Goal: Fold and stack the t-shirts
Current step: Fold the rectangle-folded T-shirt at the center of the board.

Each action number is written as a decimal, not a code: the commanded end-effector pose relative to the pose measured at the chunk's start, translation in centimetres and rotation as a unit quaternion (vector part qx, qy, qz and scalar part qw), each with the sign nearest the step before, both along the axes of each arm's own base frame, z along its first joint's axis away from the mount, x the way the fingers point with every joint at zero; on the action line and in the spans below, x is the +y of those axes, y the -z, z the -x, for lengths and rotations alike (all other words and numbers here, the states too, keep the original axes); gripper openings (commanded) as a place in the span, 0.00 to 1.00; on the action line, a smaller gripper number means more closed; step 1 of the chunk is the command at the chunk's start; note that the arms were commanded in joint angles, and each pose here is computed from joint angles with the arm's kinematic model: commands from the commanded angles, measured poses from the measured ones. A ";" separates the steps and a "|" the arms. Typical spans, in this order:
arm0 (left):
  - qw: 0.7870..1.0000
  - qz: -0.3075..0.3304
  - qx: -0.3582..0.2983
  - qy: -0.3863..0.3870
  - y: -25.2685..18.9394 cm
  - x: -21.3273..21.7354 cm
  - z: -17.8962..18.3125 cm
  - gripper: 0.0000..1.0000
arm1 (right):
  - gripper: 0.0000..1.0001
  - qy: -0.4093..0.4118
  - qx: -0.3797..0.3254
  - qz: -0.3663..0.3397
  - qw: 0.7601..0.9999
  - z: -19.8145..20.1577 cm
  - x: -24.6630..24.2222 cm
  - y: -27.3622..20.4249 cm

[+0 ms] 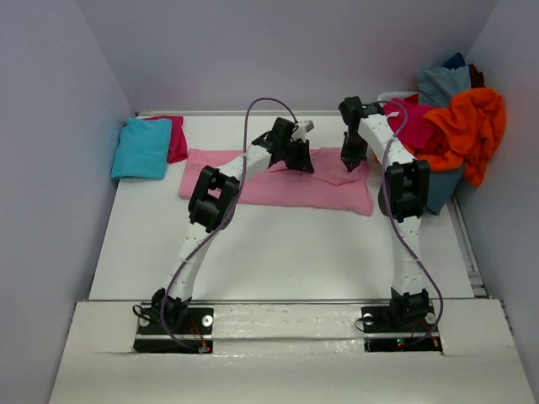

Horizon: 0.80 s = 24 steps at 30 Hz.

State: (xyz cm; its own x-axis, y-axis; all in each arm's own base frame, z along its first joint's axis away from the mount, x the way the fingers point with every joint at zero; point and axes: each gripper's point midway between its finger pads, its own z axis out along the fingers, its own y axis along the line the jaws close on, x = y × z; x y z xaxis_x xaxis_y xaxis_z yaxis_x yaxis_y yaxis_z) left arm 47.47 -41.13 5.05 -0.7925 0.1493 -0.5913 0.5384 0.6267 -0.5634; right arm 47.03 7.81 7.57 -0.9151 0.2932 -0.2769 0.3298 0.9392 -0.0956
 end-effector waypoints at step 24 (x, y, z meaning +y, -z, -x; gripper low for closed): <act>0.988 0.043 -0.150 -0.003 -11.5 -0.2 -2.0 0.05 | 0.07 0.027 -0.074 0.020 0.997 -2.8 -0.5 -3.5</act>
State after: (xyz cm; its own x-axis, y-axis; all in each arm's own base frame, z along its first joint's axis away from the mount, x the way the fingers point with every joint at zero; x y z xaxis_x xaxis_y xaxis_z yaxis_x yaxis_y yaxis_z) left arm 48.49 -41.34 7.99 -0.7220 0.1417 -0.6772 0.6035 0.6077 -0.5162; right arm 48.39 7.57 9.13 -0.8859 0.3120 -0.3433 0.3602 0.9290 -0.0852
